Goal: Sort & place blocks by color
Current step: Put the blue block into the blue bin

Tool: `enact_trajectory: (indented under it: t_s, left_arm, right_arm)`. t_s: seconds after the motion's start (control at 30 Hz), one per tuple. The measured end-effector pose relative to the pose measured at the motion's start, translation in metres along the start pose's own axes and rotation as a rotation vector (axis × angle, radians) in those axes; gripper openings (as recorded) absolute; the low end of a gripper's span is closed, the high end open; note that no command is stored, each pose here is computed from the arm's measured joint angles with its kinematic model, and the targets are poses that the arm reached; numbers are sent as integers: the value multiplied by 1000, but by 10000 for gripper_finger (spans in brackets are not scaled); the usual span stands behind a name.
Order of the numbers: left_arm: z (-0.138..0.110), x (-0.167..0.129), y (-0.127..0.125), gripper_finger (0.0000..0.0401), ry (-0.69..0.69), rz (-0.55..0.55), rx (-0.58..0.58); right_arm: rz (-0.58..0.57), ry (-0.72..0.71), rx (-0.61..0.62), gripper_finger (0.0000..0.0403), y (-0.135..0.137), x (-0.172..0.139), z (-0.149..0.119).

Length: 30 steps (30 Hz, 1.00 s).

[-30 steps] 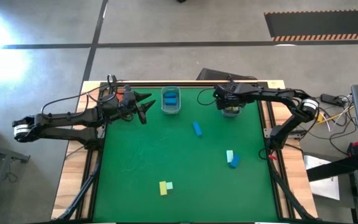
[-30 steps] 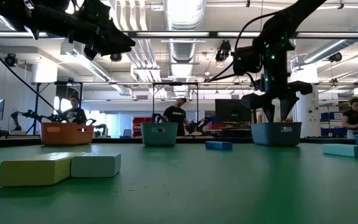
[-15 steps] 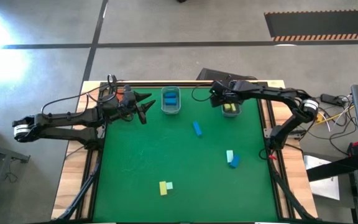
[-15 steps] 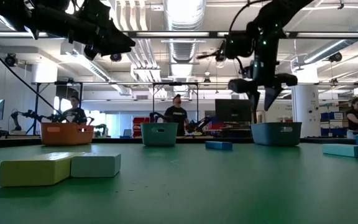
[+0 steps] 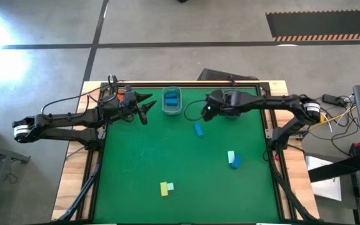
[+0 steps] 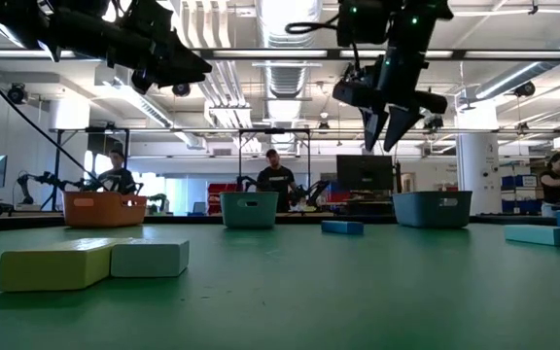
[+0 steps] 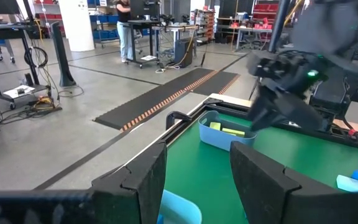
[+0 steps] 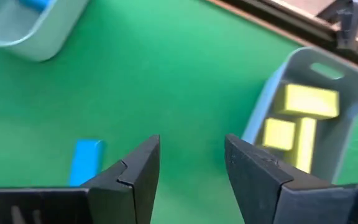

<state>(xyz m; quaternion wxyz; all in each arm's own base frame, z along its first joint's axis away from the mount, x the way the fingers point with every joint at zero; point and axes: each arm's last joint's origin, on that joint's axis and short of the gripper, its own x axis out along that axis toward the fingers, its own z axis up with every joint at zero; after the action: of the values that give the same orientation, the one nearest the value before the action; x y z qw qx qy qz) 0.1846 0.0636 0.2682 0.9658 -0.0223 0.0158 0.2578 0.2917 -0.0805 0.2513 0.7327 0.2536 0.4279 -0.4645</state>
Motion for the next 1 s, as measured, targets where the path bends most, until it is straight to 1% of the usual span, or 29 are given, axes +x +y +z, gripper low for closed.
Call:
enact_trajectory:
  t_s: [0.1,0.17,0.23,0.43,0.5,0.63,0.7,0.77,0.9,1.0]
  left_arm:
    - [0,0,0,161,0,0,0]
    - [0,0,0,161,0,0,0]
    - [0,0,0,161,0,0,0]
    - [0,0,0,161,-3,0,-1]
    - [0,0,0,161,-4,0,0]
    - [0,0,0,161,-4,0,6]
    - [0,0,0,161,-4,0,6]
    - [0,0,0,161,-4,0,6]
    - [0,0,0,161,-3,0,7]
    - [0,0,0,161,-3,0,11]
  right_arm:
    - [43,21,-1,167,10,-6,-10]
    - [82,53,26,167,17,-10,-18]
    - [125,101,61,167,23,-13,-25]
    - [235,246,77,167,42,-27,-53]
    - [258,288,80,167,48,-32,-64]
    - [273,390,149,167,56,-40,-86]
    - [258,451,184,167,57,-43,-100]
    - [218,514,221,167,57,-45,-114]
    - [80,648,271,167,49,-49,-142]
    - [-4,690,294,167,41,-48,-159]
